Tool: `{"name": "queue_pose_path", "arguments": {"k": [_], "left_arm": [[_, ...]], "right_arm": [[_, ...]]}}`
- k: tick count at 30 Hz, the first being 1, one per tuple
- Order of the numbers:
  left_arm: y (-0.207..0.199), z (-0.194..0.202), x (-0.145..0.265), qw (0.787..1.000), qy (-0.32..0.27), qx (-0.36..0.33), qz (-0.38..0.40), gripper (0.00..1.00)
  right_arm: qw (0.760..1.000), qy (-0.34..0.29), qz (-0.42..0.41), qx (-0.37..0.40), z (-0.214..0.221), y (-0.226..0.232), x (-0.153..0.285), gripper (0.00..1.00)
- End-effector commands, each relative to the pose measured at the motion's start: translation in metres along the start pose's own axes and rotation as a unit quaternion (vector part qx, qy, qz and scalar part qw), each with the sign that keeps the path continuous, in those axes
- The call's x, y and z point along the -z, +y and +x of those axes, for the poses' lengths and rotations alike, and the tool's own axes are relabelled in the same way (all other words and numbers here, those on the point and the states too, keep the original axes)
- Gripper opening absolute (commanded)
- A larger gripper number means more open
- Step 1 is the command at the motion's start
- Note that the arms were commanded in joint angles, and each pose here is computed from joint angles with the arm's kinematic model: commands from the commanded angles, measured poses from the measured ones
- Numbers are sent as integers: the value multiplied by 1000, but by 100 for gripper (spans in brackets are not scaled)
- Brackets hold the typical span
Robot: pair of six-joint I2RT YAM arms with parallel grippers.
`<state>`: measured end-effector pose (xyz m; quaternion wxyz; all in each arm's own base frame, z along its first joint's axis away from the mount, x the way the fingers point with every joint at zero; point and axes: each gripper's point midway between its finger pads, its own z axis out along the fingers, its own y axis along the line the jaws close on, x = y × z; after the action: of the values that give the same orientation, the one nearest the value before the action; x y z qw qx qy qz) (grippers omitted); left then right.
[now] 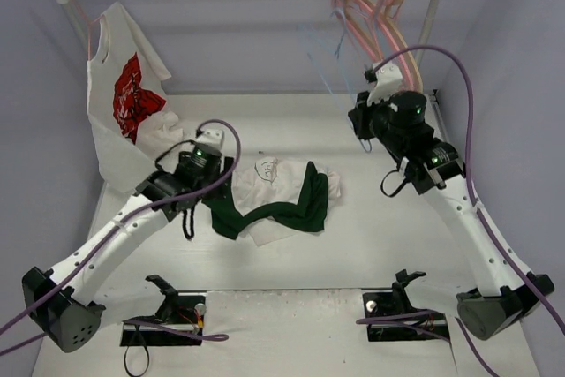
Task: Place the t-shirt on the hanger
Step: Grab a hanger with the right arm, then place tshirt on hanger
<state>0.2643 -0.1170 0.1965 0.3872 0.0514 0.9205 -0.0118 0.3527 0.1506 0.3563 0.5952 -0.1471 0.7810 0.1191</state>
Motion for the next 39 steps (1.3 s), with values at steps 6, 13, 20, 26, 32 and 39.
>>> {"name": "queue_pose_path", "arguments": {"k": [6, 13, 20, 26, 32, 39], "left_arm": [[-43, 52, -16, 994, -43, -77, -59, 61], [-63, 84, -40, 988, -62, -125, -69, 61], [-70, 100, -63, 985, -65, -141, -77, 61], [-69, 107, -71, 982, -59, -156, -89, 61], [-68, 113, -71, 982, -48, -159, -87, 61], [-67, 116, -69, 983, -47, -157, -80, 61]], "right_arm": [[998, 6, -49, -40, 43, 29, 47, 0], [997, 9, -60, -54, 64, 32, 66, 0], [997, 9, -59, -57, 70, 31, 72, 0], [997, 4, -58, -57, 69, 31, 73, 0], [997, 4, -57, -57, 70, 30, 73, 0], [997, 8, -56, -58, 73, 30, 71, 0]]}}
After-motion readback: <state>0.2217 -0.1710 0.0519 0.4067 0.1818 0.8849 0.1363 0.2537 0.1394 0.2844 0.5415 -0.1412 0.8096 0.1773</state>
